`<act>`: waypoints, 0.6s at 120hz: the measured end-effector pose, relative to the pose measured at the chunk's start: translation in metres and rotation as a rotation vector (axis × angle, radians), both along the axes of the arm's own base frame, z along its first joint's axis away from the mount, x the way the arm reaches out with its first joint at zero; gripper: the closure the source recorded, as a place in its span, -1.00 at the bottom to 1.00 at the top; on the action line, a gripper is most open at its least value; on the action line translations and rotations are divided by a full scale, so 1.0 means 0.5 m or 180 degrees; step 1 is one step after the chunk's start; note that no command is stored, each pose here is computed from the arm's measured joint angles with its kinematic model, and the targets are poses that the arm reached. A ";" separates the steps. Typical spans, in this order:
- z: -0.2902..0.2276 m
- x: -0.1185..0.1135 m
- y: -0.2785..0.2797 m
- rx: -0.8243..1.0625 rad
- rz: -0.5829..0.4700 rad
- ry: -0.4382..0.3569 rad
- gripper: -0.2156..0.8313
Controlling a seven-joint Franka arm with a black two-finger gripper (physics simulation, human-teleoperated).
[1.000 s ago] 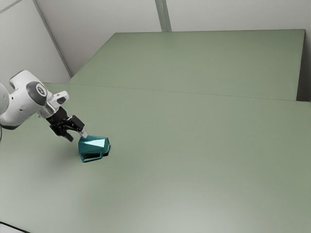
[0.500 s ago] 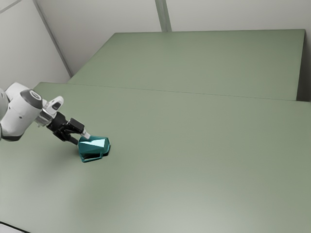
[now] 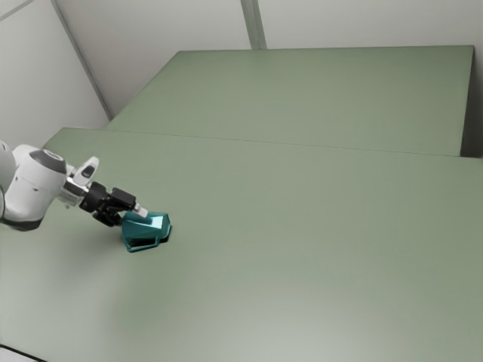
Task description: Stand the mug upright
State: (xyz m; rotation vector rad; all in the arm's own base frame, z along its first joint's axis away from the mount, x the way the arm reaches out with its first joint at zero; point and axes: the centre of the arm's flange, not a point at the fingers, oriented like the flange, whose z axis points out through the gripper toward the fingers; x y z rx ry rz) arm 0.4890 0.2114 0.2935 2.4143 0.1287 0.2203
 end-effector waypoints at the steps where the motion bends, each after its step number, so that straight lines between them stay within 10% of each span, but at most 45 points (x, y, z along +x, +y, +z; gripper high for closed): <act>1: -0.001 0.000 0.000 -0.0008 0.0002 -0.0001 -0.59; 72: -0.009 -0.020 0.016 -0.0249 -0.0021 -0.0128 0.00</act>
